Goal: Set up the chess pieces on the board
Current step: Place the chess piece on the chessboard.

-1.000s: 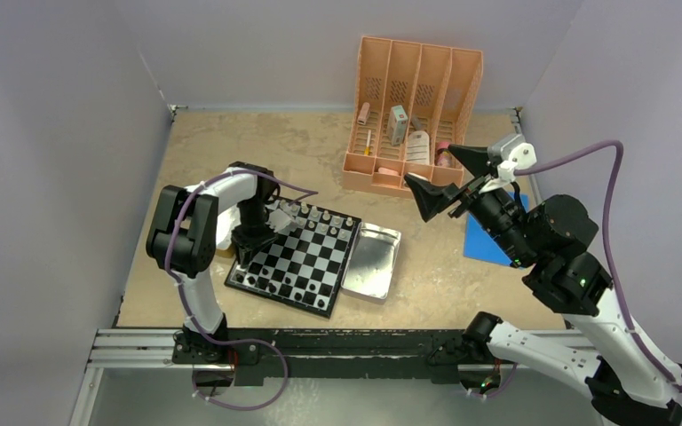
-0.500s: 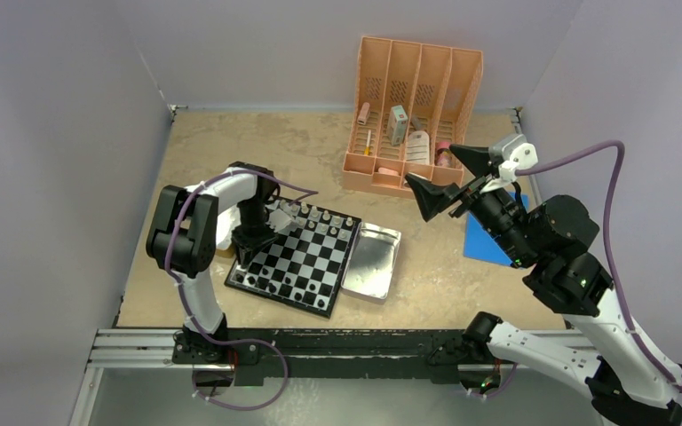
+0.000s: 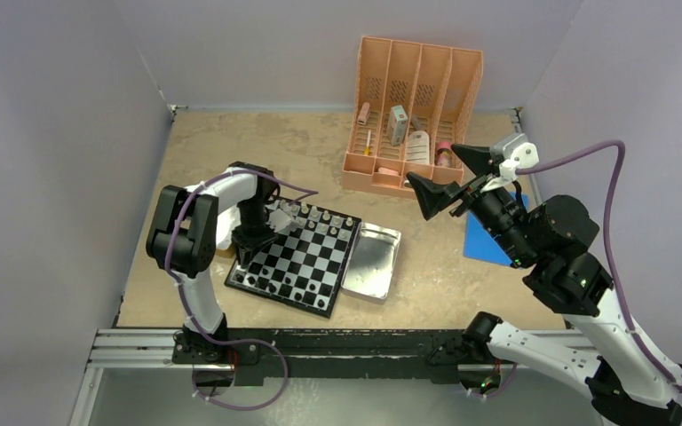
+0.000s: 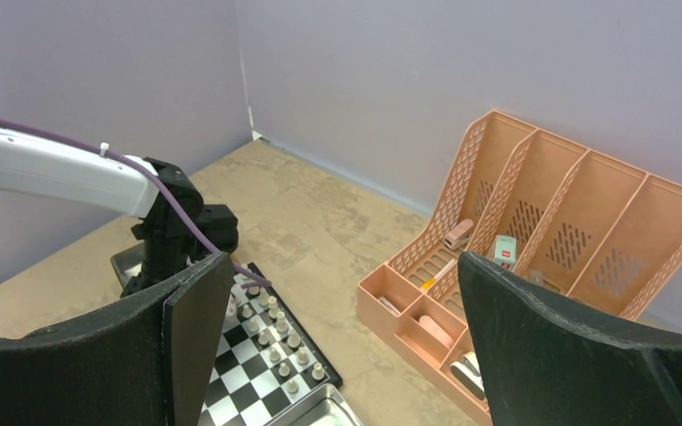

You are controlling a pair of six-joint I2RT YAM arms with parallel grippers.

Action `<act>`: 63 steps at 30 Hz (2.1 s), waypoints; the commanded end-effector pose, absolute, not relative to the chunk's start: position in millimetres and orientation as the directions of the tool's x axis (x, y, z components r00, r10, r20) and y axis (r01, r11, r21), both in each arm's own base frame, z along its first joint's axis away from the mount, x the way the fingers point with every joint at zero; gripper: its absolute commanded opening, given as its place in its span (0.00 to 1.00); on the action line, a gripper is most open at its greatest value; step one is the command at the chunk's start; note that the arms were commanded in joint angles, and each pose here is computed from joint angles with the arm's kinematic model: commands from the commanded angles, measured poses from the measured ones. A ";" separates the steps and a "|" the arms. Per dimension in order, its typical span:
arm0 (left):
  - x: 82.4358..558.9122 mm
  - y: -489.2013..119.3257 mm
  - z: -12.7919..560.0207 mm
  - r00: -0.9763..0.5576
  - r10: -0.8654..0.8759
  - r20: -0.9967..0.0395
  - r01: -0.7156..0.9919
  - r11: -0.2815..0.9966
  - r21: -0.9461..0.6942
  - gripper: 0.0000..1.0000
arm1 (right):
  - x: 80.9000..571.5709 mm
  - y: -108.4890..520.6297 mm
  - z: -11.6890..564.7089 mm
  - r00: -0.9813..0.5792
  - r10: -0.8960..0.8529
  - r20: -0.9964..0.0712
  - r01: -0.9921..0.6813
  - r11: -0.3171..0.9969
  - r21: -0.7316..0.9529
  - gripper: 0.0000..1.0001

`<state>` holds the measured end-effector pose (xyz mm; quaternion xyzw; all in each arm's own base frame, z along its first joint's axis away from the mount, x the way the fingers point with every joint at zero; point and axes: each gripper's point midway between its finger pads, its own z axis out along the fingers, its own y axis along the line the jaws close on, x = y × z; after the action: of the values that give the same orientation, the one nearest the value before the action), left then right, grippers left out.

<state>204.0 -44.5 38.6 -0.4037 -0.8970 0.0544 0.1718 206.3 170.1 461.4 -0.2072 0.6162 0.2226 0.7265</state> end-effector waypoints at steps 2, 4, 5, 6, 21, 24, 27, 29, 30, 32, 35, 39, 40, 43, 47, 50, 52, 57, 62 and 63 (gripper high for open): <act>201.1 -44.3 47.9 -0.616 0.748 0.246 0.714 0.663 -0.227 0.13 | 204.3 164.8 478.1 0.181 0.108 -0.977 -0.567 0.824 -0.014 0.99; 201.4 -44.5 47.9 -0.618 0.750 0.236 0.717 0.661 -0.223 0.13 | 204.5 165.5 477.3 0.180 0.107 -0.978 -0.568 0.823 -0.015 0.99; 201.4 -45.1 48.0 -0.618 0.751 0.232 0.718 0.659 -0.225 0.13 | 204.4 165.3 477.3 0.180 0.106 -0.978 -0.568 0.823 -0.015 0.99; 201.5 -45.0 48.0 -0.618 0.751 0.233 0.717 0.660 -0.224 0.12 | 204.4 165.7 477.3 0.180 0.106 -0.978 -0.569 0.822 -0.016 0.99; 209.3 -43.0 51.3 -0.623 0.749 0.228 0.725 0.662 -0.192 0.16 | 204.0 164.9 480.1 0.184 0.112 -0.976 -0.568 0.823 -0.013 0.99; 208.9 -43.0 50.8 -0.623 0.748 0.228 0.724 0.662 -0.193 0.18 | 204.1 165.1 479.7 0.183 0.111 -0.977 -0.568 0.823 -0.013 0.99; 209.2 -43.7 51.2 -0.623 0.749 0.226 0.724 0.662 -0.195 0.18 | 204.1 164.8 479.5 0.182 0.111 -0.977 -0.568 0.823 -0.013 0.99; 209.5 -43.9 52.1 -0.624 0.749 0.223 0.724 0.661 -0.194 0.18 | 204.1 165.0 479.3 0.182 0.110 -0.977 -0.568 0.823 -0.013 0.99; 210.0 -44.3 53.0 -0.625 0.749 0.220 0.725 0.661 -0.194 0.18 | 204.3 165.2 478.6 0.181 0.109 -0.977 -0.568 0.823 -0.013 0.99; 212.6 -46.4 56.1 -0.629 0.749 0.208 0.724 0.662 -0.194 0.18 | 204.3 165.3 478.3 0.181 0.108 -0.978 -0.568 0.823 -0.014 0.99; 219.8 -49.5 65.4 -0.637 0.749 0.180 0.727 0.662 -0.181 0.18 | 204.3 165.6 478.2 0.181 0.109 -0.977 -0.569 0.822 -0.014 0.99; 228.6 -51.1 79.3 -0.653 0.745 0.137 0.731 0.667 -0.146 0.18 | 204.8 167.0 476.9 0.176 0.104 -0.979 -0.572 0.820 -0.016 0.99; 230.5 -52.0 82.6 -0.659 0.742 0.125 0.729 0.671 -0.138 0.19 | 204.9 167.0 477.2 0.177 0.103 -0.979 -0.572 0.820 -0.017 0.99; 239.1 -59.7 95.3 -0.669 0.741 0.052 0.732 0.669 -0.126 0.19 | 206.3 168.2 476.3 0.171 0.097 -0.980 -0.570 0.821 -0.018 0.99; 249.4 -71.8 115.4 -0.680 0.730 -0.072 0.732 0.669 -0.130 0.20 | 207.0 169.9 477.5 0.169 0.102 -0.980 -0.574 0.819 -0.014 0.99; 254.8 -72.4 122.1 -0.691 0.714 -0.111 0.722 0.683 -0.109 0.20 | 206.9 173.0 479.3 0.161 0.118 -0.980 -0.583 0.812 0.003 0.99; 254.7 -75.0 119.5 -0.690 0.711 -0.134 0.724 0.681 -0.116 0.19 | 207.3 175.1 480.6 0.156 0.125 -0.980 -0.588 0.809 0.010 0.99; 239.4 -60.0 89.5 -0.698 0.714 -0.048 0.713 0.688 -0.134 0.11 | 207.8 176.0 485.1 0.164 0.139 -0.977 -0.589 0.808 0.016 0.99; 234.3 -52.4 63.6 -0.719 0.695 -0.017 0.688 0.709 -0.156 0.09 | 207.7 175.6 487.3 0.164 0.142 -0.976 -0.588 0.809 0.018 0.99; 234.7 -51.8 60.0 -0.724 0.689 -0.016 0.683 0.713 -0.157 0.09 | 207.0 174.3 488.6 0.167 0.144 -0.975 -0.587 0.810 0.019 0.99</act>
<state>226.2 -52.5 72.1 -0.3793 -0.9217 0.0712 0.0393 214.3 180.4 454.4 -0.2080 0.6286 0.2245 0.7149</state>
